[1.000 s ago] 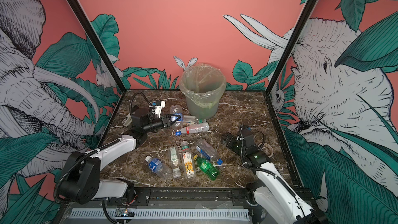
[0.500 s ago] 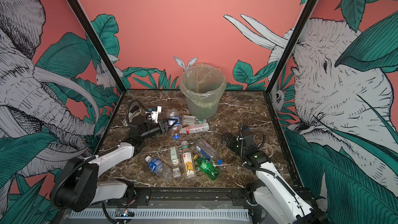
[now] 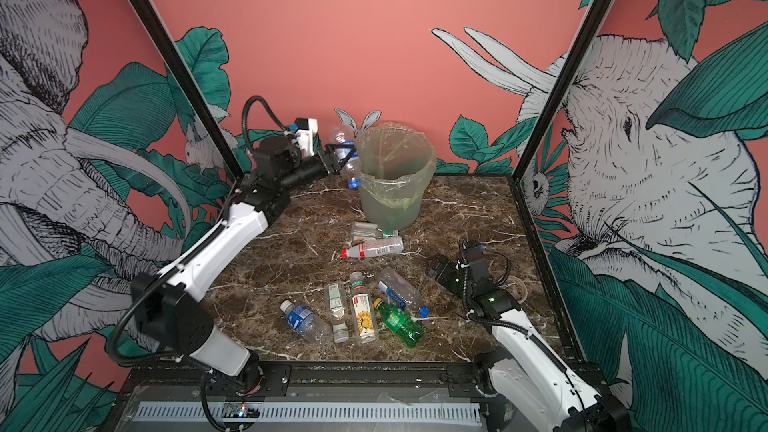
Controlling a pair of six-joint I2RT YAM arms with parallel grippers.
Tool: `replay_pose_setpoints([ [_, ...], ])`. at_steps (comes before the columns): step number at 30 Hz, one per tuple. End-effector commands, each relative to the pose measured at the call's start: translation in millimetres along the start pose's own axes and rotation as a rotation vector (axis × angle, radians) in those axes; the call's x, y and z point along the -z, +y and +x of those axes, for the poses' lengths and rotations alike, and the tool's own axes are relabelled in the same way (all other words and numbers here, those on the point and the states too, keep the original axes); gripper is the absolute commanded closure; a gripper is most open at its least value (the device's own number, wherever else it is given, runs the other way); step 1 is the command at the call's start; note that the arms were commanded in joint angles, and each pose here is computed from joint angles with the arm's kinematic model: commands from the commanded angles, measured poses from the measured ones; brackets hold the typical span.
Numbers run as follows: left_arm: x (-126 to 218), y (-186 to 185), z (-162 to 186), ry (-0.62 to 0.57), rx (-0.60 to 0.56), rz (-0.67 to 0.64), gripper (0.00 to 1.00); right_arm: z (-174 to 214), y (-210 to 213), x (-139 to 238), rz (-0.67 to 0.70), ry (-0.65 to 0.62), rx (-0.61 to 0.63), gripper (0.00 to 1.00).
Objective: Throw the plastic bottles in the bin
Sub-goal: 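Open the left gripper above the bin to drop the bottle, then withdraw the left gripper from the bin while the right moves over the pile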
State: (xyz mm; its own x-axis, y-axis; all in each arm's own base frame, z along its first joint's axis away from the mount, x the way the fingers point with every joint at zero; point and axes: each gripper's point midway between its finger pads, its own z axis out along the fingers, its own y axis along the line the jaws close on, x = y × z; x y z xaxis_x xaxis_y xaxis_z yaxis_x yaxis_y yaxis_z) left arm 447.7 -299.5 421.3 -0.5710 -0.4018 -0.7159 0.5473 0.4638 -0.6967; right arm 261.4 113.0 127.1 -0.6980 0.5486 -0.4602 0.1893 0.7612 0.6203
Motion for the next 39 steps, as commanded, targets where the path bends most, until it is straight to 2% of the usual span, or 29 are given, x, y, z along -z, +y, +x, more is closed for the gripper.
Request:
replay_pose_setpoints([
  [1, -50.1, 10.1, -7.8, 0.046, 0.055, -0.026, 0.01, -6.1, 4.7, 3.9, -0.022, -0.027, -0.012, 0.01],
  [4, -52.8, -16.0, -53.2, -0.055, 0.070, 0.048, 0.00, -9.2, 5.8, 12.4, -0.012, -0.037, 0.009, 0.01],
  [9, -4.6, -87.1, -107.7, -0.191, -0.070, 0.119, 0.01, -16.0, 5.4, 27.2, 0.013, -0.067, 0.061, 0.01],
  [12, 27.6, -120.6, -115.1, -0.216, -0.160, 0.159, 0.00, -18.2, 7.3, 30.1, 0.014, -0.071, 0.094, 0.01],
  [15, 50.6, -128.7, -104.0, -0.190, -0.217, 0.153, 0.01, -17.2, 9.5, 29.3, 0.010, -0.059, 0.126, 0.01],
  [19, 73.0, -112.1, -81.4, -0.183, -0.231, 0.128, 0.00, -13.9, 12.4, 28.0, -0.002, -0.035, 0.151, 0.01],
  [23, 93.8, -79.1, -61.8, -0.183, -0.226, 0.034, 0.01, -9.9, 11.9, 29.2, -0.006, -0.017, 0.164, 0.01],
  [30, 115.5, -33.1, -22.0, -0.105, -0.212, -0.095, 0.00, -3.9, 13.5, 35.1, -0.019, 0.006, 0.202, 0.01],
  [35, 136.9, -2.2, 1.6, -0.082, -0.087, -0.168, 0.00, -0.7, 22.7, 46.1, -0.022, 0.003, 0.274, 0.01],
  [39, 146.1, 19.1, 26.9, -0.019, -0.052, -0.227, 0.00, 2.7, 22.6, 52.1, 0.002, 0.004, 0.328, 0.01],
])
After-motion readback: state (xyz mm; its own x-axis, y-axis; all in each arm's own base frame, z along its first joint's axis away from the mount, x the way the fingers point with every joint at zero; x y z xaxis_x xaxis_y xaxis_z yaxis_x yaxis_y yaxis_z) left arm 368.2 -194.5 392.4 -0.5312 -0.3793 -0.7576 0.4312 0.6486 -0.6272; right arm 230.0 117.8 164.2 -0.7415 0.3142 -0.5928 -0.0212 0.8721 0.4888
